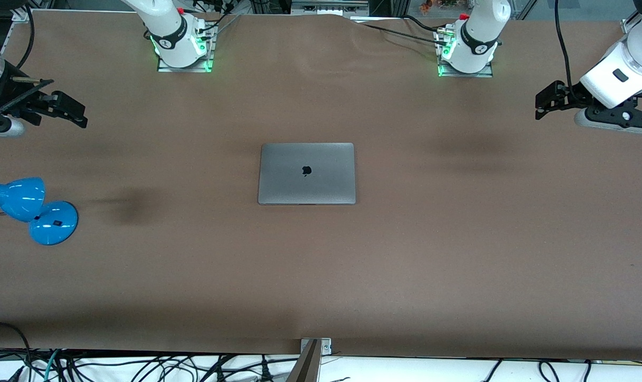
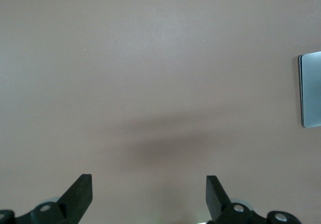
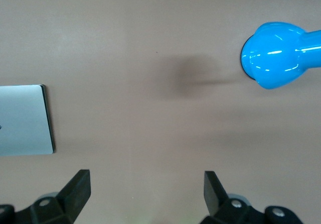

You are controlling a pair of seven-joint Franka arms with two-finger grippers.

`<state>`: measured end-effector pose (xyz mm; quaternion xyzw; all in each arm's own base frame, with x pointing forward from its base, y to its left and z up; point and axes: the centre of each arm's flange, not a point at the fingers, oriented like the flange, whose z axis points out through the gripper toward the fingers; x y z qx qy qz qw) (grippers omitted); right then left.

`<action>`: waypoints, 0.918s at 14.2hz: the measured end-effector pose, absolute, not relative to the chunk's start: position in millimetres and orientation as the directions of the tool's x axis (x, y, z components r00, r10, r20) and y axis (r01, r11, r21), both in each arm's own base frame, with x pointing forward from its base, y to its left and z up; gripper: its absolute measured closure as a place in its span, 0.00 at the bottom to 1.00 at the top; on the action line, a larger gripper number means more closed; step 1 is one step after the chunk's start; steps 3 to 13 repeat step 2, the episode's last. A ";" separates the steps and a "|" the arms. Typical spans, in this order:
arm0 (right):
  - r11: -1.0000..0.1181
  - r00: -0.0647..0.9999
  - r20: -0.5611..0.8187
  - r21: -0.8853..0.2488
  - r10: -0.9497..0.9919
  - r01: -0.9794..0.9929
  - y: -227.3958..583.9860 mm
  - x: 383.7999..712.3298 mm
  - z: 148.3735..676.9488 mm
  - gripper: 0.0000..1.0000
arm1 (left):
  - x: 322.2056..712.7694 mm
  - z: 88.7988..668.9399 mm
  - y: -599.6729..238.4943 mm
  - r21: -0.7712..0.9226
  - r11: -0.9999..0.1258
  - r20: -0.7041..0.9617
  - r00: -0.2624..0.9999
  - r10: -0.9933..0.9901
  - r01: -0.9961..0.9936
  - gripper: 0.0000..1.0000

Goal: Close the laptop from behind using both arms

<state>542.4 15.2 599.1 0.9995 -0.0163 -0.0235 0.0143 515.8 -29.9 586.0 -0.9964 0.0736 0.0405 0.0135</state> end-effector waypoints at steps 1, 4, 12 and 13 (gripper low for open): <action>-0.999 0.998 -0.046 0.029 -0.033 -0.032 15.4 542.4 599.1 0.00 | 516.2 585.2 -30.3 -0.021 -0.989 -0.084 0.986 -0.146 -0.148 0.00; -0.999 0.998 -0.046 0.029 -0.033 -0.032 15.3 542.4 599.2 0.00 | 516.6 584.2 -30.7 -0.021 -0.989 -0.086 0.985 -0.146 -0.149 0.00; -0.999 0.998 -0.046 0.029 -0.033 -0.032 15.3 542.4 599.2 0.00 | 516.6 584.2 -30.7 -0.021 -0.989 -0.086 0.985 -0.146 -0.149 0.00; -0.999 0.998 -0.046 0.029 -0.033 -0.032 15.3 542.4 599.2 0.00 | 516.6 584.2 -30.7 -0.021 -0.989 -0.086 0.985 -0.146 -0.149 0.00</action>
